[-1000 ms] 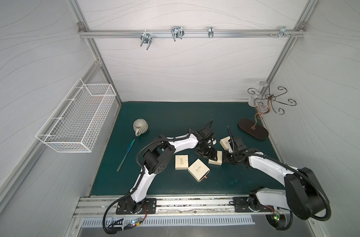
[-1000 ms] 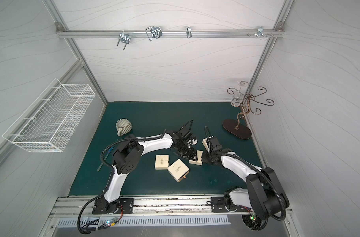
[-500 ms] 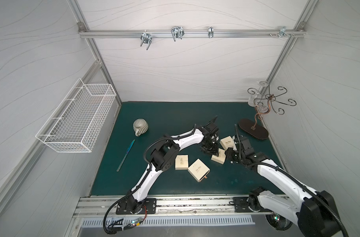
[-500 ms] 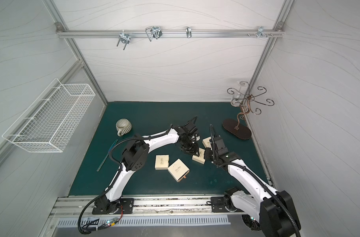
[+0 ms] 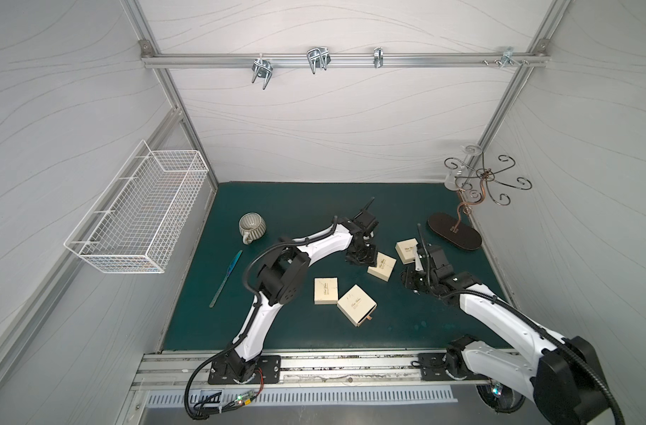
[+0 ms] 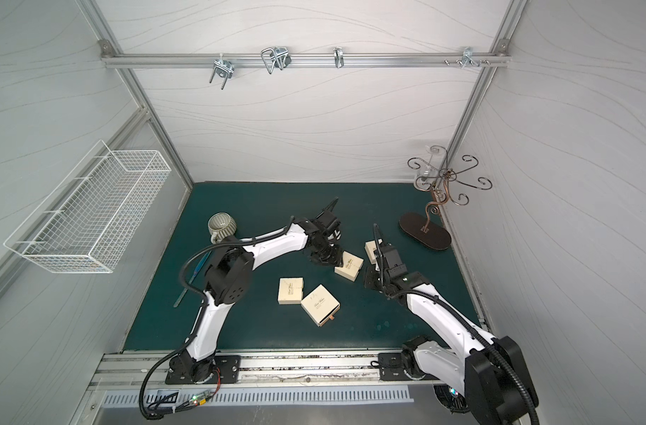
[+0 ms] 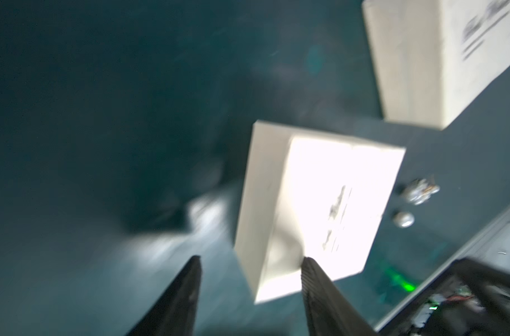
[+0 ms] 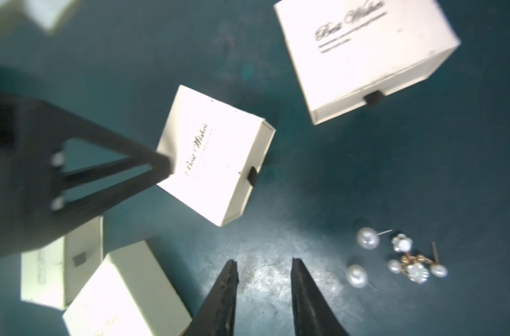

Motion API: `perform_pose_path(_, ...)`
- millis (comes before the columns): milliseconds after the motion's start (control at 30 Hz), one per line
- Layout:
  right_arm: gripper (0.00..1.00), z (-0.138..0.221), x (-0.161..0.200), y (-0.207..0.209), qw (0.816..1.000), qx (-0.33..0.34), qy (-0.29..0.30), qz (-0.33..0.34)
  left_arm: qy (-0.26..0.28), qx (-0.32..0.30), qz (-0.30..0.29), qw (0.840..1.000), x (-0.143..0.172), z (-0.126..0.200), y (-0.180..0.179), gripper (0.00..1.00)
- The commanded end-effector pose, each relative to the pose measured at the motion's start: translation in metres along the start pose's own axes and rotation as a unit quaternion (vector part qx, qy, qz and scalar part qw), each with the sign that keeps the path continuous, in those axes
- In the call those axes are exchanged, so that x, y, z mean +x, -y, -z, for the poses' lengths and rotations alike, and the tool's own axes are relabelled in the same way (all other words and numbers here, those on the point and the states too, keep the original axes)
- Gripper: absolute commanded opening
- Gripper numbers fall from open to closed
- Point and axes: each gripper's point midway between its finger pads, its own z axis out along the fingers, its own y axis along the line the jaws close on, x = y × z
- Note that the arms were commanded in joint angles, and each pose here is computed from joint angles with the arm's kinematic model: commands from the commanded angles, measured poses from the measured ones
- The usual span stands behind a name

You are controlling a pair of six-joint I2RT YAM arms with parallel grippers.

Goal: Take out the earrings from the drawer-style jewelry box
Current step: Move the jewelry box to the center of the board, then pick up the jewelry box from the center of the board.

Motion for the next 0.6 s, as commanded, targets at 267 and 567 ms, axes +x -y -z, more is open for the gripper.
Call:
perform_pose_path(267, 0.34, -0.014, 0.009, -0.004, 1.0, -0.007, -0.03, 0.005, -0.015, -0.071, -0.09, 0.993, 0.084, 0.043, -0.03, 0.83)
perform_pose_path(567, 0.35, -0.016, 0.013, -0.006, 0.999, -0.014, -0.037, 0.005, 0.079, -0.157, -0.012, 0.984, 0.093, 0.085, -0.071, 0.85)
